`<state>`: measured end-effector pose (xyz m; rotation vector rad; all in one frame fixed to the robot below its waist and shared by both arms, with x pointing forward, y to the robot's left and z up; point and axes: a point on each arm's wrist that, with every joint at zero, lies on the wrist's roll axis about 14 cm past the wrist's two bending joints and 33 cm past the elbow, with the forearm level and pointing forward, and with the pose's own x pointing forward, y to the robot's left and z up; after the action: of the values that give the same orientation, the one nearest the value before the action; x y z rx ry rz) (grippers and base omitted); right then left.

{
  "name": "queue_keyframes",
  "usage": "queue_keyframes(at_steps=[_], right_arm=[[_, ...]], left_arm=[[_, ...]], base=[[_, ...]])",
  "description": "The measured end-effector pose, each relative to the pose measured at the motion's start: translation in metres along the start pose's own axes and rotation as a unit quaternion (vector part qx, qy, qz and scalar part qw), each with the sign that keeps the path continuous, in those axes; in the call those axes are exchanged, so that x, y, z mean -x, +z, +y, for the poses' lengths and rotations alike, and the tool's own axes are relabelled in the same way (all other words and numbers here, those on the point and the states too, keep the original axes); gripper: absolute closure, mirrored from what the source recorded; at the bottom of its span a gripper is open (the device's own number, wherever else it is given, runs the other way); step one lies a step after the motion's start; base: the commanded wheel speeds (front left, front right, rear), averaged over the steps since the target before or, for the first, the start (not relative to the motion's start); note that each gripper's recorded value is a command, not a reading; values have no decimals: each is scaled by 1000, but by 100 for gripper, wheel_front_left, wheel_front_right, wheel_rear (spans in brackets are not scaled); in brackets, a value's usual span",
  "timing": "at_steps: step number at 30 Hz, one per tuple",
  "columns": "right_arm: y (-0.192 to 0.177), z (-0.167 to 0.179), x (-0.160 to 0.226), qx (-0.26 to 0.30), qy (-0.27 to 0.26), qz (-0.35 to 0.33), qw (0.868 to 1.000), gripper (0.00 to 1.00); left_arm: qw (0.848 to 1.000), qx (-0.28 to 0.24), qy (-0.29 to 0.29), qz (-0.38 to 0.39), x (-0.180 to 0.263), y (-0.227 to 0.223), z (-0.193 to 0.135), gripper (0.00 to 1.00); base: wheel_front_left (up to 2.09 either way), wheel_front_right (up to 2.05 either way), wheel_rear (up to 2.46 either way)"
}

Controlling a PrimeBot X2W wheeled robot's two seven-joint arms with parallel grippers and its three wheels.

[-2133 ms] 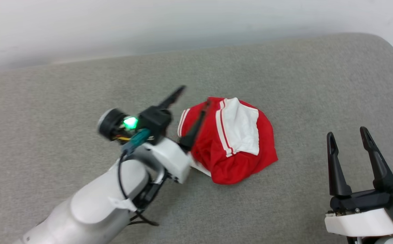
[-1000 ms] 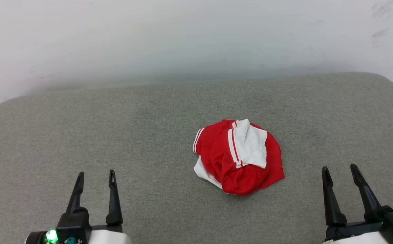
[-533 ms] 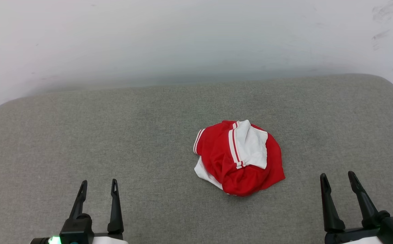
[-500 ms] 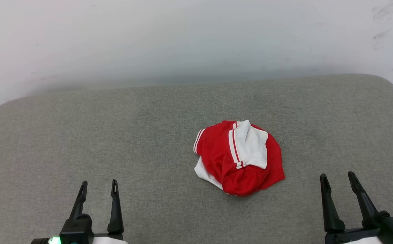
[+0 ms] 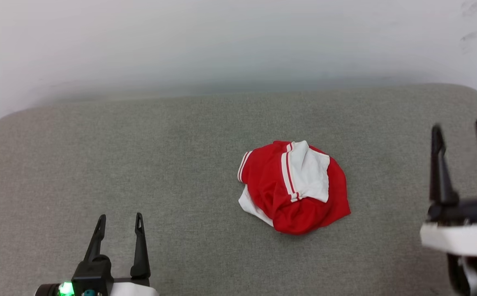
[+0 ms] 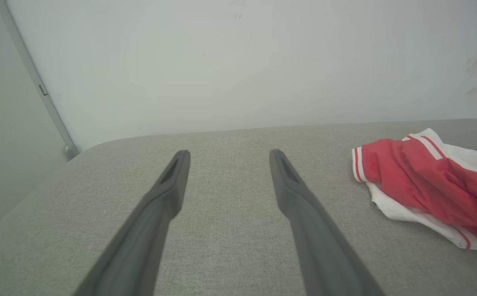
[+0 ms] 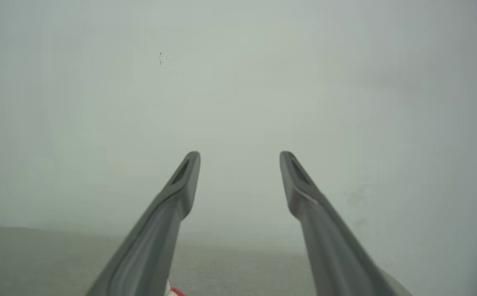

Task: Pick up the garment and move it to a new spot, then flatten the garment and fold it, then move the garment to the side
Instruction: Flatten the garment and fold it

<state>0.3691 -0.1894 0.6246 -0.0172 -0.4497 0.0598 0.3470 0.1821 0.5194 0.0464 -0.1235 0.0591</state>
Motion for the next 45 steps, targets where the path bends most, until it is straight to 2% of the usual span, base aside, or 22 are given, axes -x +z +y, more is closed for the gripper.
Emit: queue_keyframes(at_steps=[5,9,13,16,18,20,25,29,32,38,41,44,45], right_arm=[[36,7,-52,40,50,-74,995,0],[30,23,-86,64,111,-74,989,0],[2,44,-118,84,178,7,980,0],[-32,59,-130,94,224,113,963,0],[-61,69,-128,102,255,194,942,0],[-87,75,-122,106,279,271,915,0],[-151,73,-92,115,308,466,822,0],[-188,76,-66,125,332,561,748,0],[-214,81,-45,133,351,605,702,0],[-263,94,4,115,381,658,639,0],[-275,96,15,107,389,666,628,0],[-277,98,16,103,393,659,633,0],[-276,98,15,102,393,654,638,55]], left_arm=[[1000,2,-3,2,-10,-3,-2,0],[1000,3,-5,5,-18,-6,-4,0],[1000,2,-3,6,-26,-8,-3,0],[1000,3,-1,6,-33,-10,-3,0],[1000,5,-1,5,-38,-11,-3,0],[1000,5,2,5,-44,-13,-2,0],[1000,8,4,7,-58,-18,-3,0],[1000,10,6,11,-67,-25,-3,0],[1000,12,9,16,-74,-32,-1,0],[999,11,17,29,-85,-47,3,0],[999,9,21,37,-87,-53,5,0],[999,8,22,41,-87,-57,7,0],[999,8,22,41,-87,-57,7,0]], base=[[0,0,0],[0,0,0],[0,0,0],[0,0,0],[0,0,0],[0,0,0],[0,0,0],[0,0,0],[0,0,0],[0,0,0],[0,0,0],[0,0,0],[0,0,0]])
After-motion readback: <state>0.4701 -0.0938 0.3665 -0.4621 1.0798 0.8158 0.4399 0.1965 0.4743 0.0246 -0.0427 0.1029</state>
